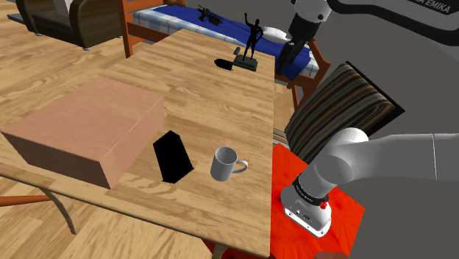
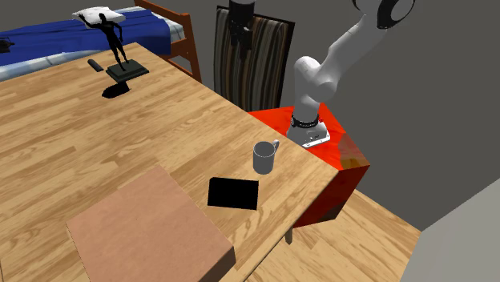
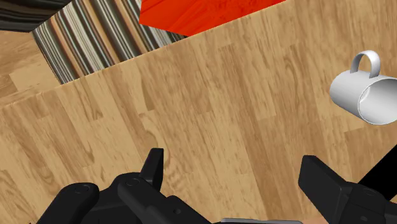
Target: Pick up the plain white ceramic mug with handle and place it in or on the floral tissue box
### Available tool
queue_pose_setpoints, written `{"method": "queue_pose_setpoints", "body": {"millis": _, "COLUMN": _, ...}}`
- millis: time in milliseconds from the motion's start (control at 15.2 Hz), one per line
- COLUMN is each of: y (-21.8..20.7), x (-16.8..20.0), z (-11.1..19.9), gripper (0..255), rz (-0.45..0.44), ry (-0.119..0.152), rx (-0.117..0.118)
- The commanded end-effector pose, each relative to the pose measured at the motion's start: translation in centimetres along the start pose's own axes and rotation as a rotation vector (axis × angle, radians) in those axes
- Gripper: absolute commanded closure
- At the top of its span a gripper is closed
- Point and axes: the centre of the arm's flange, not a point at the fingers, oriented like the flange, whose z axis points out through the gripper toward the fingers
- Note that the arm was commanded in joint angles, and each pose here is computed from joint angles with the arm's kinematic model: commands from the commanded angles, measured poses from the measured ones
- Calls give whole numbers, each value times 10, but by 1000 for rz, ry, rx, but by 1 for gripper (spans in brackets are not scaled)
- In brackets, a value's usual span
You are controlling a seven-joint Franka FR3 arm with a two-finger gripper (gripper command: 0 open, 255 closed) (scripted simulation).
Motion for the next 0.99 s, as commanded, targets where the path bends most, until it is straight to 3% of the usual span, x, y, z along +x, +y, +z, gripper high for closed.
{"method": "queue_pose_setpoints", "body": {"millis": 0, "y": 0, "x": 0, "z": 0, "gripper": 0, "rz": 0, "ry": 0, "rx": 0}}
{"method": "queue_pose_setpoints", "body": {"millis": 924, "y": -149, "x": -10, "z": 99, "gripper": 0, "rz": 21, "ry": 11, "rx": 44}}
